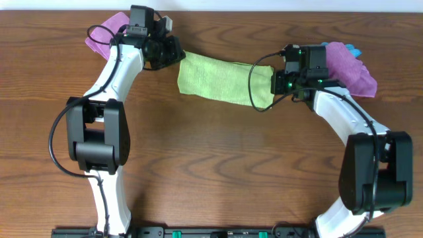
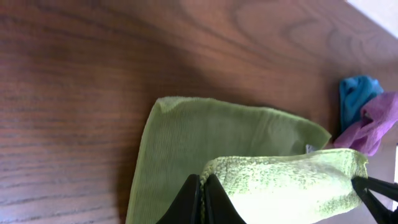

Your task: Fold the cloth

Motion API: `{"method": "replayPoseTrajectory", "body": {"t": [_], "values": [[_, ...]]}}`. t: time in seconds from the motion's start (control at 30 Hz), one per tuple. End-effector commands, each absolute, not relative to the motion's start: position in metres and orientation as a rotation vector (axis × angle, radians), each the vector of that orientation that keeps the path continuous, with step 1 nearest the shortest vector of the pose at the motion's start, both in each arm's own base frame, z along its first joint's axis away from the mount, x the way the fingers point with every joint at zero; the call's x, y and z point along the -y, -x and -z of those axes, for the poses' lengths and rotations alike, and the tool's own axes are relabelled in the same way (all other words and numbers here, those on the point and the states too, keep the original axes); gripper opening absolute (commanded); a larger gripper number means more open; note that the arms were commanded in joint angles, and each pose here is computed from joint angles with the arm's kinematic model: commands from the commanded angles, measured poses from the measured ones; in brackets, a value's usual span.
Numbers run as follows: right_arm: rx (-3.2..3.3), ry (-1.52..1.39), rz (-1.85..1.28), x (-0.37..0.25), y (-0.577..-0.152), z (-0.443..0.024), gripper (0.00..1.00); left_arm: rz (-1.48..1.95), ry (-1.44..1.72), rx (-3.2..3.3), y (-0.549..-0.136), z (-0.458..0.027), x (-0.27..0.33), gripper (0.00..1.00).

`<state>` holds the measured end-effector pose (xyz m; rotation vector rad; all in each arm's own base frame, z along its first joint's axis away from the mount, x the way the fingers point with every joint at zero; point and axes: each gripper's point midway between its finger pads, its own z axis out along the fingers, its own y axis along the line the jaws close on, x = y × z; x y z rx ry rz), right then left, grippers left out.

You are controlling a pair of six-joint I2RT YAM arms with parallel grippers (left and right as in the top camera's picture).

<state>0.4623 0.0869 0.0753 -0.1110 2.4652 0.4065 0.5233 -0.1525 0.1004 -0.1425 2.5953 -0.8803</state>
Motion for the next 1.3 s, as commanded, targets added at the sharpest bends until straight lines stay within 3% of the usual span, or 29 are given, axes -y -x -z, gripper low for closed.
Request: {"method": "replayPoseTrajectory", "body": {"t": [0.0,0.97,1.07,1.13,1.17,1.23,1.27], "values": [[-2.442,0.106,-0.351,-0.077,-0.469,-0.077,0.01,0.863,0.170,-2.590,-0.531,-0.091,0.154,0.06],[-2.459,0.068,-0.219,-0.061,-0.488,-0.028,0.01,0.827,0.195,-2.515,-0.569,-0.036,0.161,0.06],[-2.458,0.060,-0.198,-0.058,-0.489,-0.028,0.08,0.822,0.200,-2.521,-0.568,-0.032,0.160,0.06],[-2.460,0.060,-0.199,-0.058,-0.489,-0.028,0.24,0.820,0.201,-2.525,-0.568,-0.030,0.160,0.24],[-2.459,0.060,-0.199,-0.058,-0.489,-0.028,0.33,0.813,0.204,-2.525,-0.568,-0.029,0.159,0.39],[-2.459,0.047,-0.204,-0.058,-0.489,-0.028,0.64,0.794,0.208,-2.524,-0.570,-0.029,0.157,0.67],[-2.458,0.037,-0.208,-0.058,-0.489,-0.029,0.68,0.791,0.210,-2.523,-0.570,-0.029,0.155,0.79]]}}
